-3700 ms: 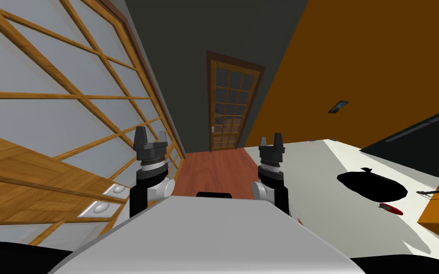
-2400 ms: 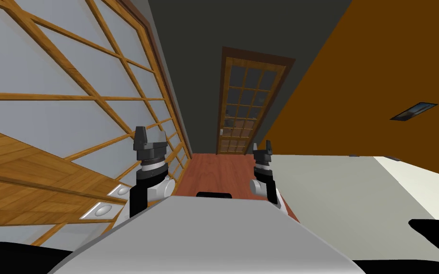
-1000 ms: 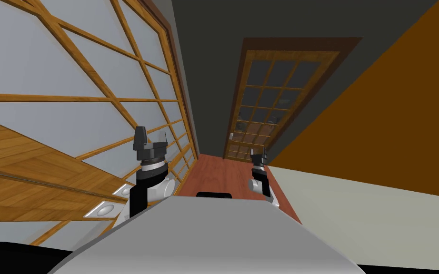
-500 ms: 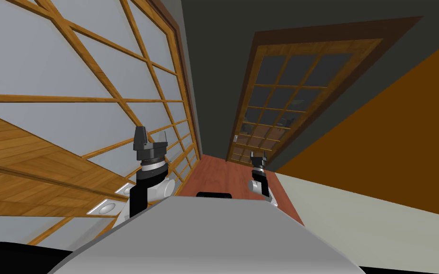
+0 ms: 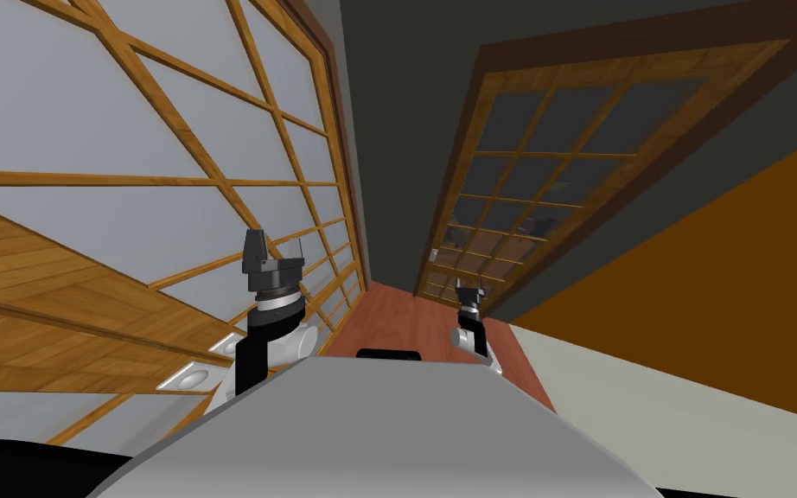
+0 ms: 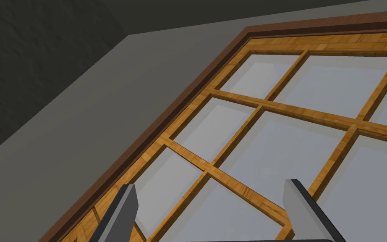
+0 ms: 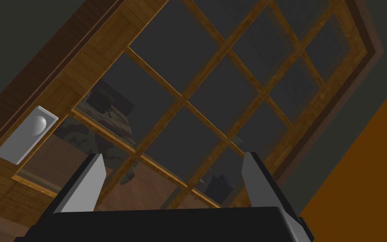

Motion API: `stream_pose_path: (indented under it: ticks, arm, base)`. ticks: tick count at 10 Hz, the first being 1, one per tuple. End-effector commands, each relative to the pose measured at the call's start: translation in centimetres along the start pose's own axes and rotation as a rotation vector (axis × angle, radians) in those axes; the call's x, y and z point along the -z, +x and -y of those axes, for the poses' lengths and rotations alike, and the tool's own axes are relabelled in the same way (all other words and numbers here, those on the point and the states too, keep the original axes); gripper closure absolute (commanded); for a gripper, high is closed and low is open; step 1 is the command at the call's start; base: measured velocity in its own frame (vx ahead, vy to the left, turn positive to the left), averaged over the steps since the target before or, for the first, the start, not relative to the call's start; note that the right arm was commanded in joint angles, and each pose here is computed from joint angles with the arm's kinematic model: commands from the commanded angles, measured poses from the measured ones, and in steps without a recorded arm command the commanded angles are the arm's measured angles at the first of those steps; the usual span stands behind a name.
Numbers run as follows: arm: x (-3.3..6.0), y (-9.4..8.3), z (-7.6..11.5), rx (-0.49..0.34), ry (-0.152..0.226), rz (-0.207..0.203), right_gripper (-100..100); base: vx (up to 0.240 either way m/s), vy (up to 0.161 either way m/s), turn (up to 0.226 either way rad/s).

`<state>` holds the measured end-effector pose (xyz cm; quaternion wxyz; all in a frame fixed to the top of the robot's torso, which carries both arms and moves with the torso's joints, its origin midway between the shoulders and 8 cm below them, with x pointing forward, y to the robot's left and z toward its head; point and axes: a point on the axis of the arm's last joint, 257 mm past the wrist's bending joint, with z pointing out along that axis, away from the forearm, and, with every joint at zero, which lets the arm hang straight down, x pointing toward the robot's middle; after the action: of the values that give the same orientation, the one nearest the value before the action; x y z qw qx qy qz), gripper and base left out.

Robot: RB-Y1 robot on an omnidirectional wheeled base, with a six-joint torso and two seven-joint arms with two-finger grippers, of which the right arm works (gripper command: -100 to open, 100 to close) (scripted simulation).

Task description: Pull the door open

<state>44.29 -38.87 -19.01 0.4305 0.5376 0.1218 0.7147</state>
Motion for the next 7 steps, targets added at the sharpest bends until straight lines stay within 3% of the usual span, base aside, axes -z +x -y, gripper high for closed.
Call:
stream_pose_path:
  ticks: [1,3,7]
  arm:
    - [0.34,-1.3,0.4,-0.047,-0.003,0.027,-100]
    - [0.66,-2.5,0.9,-0.072,0.002,0.051,-100]
    - [1.55,-6.1,1.8,-0.177,-0.006,0.128,-100]
  base:
    - [0.083,-0.018,0.186]
    - [0.057,-0.023,0.082]
    - [0.087,-0.036,0.157]
